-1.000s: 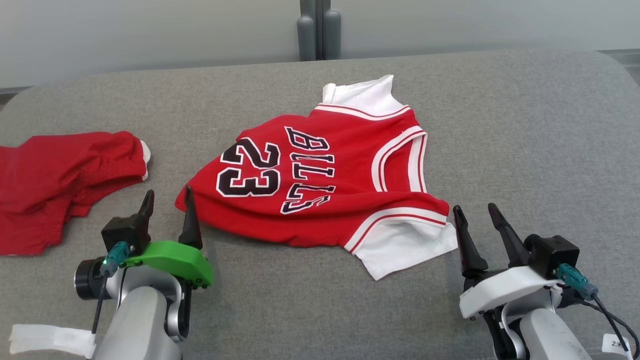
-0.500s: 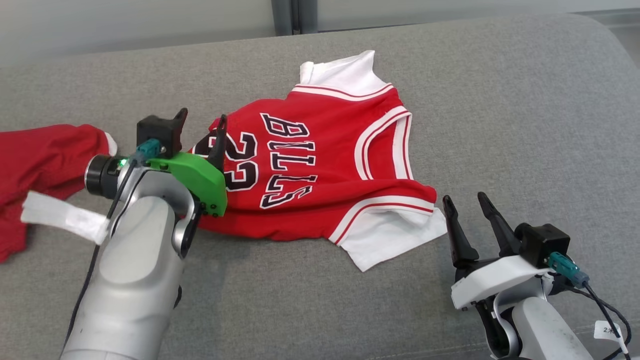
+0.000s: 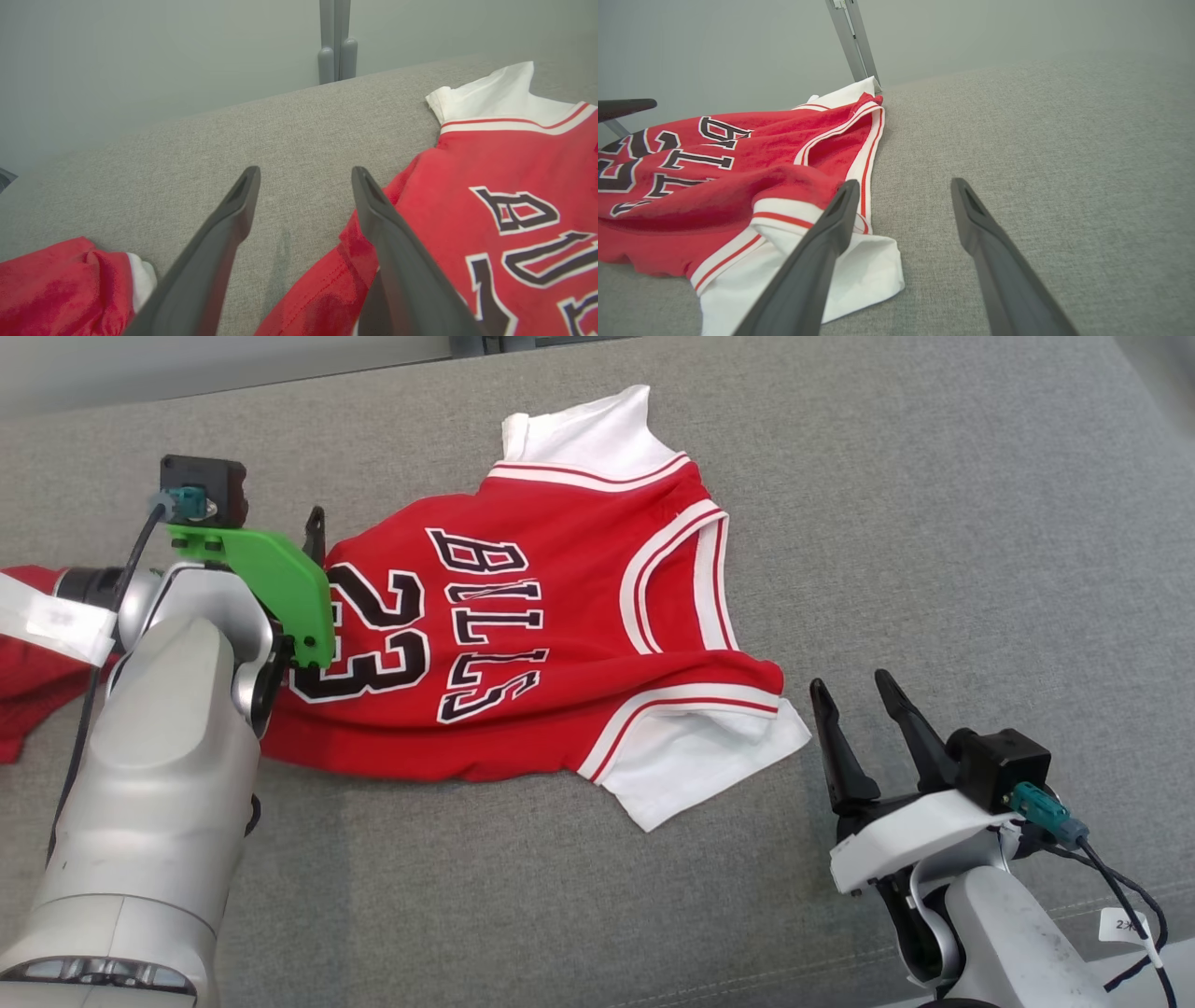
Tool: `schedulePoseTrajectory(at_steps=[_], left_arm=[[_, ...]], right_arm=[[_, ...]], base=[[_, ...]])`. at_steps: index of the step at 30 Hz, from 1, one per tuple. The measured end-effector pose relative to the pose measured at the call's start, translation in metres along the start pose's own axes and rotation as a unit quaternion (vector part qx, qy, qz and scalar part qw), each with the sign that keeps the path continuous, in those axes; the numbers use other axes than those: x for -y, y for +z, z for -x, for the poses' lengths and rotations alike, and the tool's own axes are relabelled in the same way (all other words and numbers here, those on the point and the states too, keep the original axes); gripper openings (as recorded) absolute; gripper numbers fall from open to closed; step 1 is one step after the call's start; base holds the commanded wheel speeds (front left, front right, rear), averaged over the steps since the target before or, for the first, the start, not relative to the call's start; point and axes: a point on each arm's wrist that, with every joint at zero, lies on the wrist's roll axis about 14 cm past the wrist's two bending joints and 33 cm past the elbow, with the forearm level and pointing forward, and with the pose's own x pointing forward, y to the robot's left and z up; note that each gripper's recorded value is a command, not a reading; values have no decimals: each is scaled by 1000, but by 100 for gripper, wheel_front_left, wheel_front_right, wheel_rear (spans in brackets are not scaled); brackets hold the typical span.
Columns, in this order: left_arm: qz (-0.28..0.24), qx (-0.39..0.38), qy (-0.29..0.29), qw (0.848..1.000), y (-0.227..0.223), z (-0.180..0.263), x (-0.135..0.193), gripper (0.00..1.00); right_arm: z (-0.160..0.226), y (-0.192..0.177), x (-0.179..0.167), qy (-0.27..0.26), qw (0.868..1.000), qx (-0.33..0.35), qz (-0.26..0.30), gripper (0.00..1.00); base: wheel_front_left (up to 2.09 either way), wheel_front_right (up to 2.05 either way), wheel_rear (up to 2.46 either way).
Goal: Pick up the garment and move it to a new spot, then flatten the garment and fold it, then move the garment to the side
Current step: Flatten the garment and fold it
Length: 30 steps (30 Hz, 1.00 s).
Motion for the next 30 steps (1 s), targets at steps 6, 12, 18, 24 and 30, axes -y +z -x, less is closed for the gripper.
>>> schedulePoseTrajectory(at_steps=[6, 12, 18, 24, 30], left_arm=[[13, -71, -16, 997, -45, -3, 10, 100], [26, -117, -29, 992, -80, 7, 19, 100], [23, -131, -30, 991, -94, 9, 19, 100], [23, -127, -33, 991, -95, 3, 21, 0], [22, -138, -16, 990, -101, 0, 15, 0]], right_arm=[[1, -7, 7, -7, 1000, -11, 3, 100], [-3, -11, 6, -3, 1000, -17, 4, 100], [-11, -12, -4, 13, 1000, -18, 5, 100], [-14, -14, -5, 16, 1000, -20, 4, 100], [-12, -16, 1, 6, 1000, -23, 1, 100]], base=[[0, 0, 0], [0, 0, 0], [0, 0, 0], [0, 0, 0], [0, 0, 0]])
